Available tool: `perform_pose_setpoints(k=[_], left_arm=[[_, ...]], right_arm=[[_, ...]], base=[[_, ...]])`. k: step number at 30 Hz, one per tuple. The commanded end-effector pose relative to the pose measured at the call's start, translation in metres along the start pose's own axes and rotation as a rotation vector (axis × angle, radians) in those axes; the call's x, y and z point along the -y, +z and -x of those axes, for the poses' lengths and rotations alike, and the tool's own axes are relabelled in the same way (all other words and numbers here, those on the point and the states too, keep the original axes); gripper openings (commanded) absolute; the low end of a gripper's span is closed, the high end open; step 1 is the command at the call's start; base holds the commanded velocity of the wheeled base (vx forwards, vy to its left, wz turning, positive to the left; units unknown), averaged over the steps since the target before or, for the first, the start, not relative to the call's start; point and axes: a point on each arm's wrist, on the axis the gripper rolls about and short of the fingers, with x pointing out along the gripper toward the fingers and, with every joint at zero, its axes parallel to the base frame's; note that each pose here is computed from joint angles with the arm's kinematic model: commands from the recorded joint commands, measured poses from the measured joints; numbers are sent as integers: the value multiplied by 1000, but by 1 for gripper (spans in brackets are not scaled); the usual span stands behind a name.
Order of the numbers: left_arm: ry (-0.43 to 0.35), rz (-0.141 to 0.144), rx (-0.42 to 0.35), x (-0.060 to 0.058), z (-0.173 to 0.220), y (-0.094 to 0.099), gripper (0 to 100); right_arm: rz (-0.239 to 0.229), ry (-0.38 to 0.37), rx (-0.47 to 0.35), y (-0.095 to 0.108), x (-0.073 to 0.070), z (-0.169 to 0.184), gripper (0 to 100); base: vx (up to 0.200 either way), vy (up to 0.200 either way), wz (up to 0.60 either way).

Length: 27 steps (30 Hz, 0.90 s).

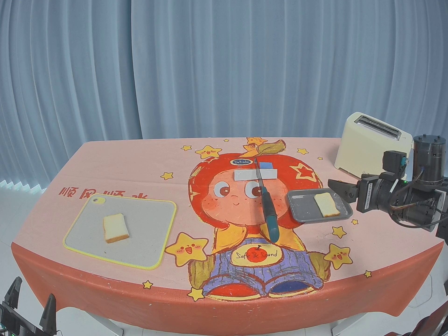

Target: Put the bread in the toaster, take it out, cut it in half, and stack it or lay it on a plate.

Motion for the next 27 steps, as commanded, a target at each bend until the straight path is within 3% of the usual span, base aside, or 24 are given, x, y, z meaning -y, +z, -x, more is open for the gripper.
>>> perform_pose_setpoints(k=[1, 18, 27], left_arm=[[1, 0, -4, 0, 0, -5, 100], [2, 2, -7, 0, 0, -5, 100], [2, 2, -7, 0, 0, -5, 100]], right_arm=[[-2, 10, 40, 6, 0, 11, 100], [14, 37, 40, 2, -7, 19, 100], [25, 63, 34, -2, -13, 22, 100]], base=[[0, 0, 0], [0, 0, 0], [-200, 0, 0]])
